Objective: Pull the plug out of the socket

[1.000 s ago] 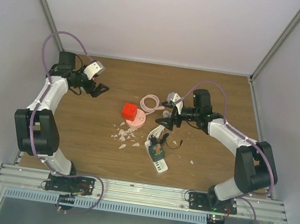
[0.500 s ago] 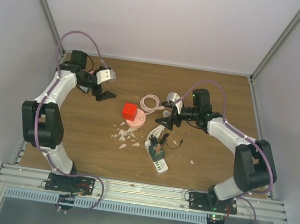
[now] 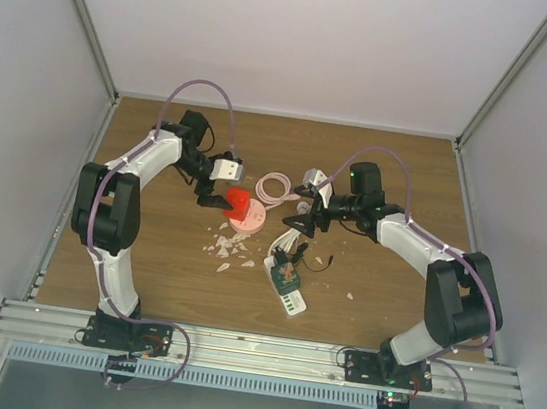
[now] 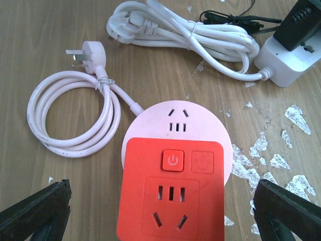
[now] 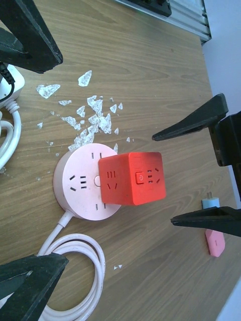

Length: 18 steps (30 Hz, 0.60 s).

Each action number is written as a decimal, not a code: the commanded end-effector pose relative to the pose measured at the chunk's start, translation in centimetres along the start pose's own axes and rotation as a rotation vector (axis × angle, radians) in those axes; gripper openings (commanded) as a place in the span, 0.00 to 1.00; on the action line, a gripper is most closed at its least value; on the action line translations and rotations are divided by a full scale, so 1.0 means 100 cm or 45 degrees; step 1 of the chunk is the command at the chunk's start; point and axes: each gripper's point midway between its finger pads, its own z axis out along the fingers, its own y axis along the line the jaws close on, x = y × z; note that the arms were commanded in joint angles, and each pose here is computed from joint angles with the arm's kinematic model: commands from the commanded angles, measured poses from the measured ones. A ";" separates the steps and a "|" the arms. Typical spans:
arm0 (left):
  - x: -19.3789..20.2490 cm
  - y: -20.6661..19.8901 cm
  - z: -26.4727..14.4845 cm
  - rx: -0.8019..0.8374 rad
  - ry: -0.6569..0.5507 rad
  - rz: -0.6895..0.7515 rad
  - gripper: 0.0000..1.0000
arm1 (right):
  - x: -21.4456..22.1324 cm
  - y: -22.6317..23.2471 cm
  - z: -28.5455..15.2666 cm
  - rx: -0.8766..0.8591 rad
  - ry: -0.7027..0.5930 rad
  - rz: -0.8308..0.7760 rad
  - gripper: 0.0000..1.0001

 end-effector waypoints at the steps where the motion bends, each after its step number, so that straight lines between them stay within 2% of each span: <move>1: 0.004 -0.001 0.012 0.007 0.036 0.068 0.99 | -0.006 -0.004 0.000 -0.009 -0.014 -0.020 1.00; 11: 0.012 -0.004 0.028 0.039 0.052 0.081 0.97 | -0.002 -0.004 0.001 -0.011 -0.006 -0.022 1.00; 15: 0.013 -0.012 0.031 0.061 0.047 0.087 0.92 | 0.000 -0.005 0.001 -0.001 0.000 -0.031 1.00; 18: 0.013 -0.020 0.034 0.063 0.035 0.099 0.83 | 0.000 -0.002 0.001 -0.006 -0.008 -0.054 1.00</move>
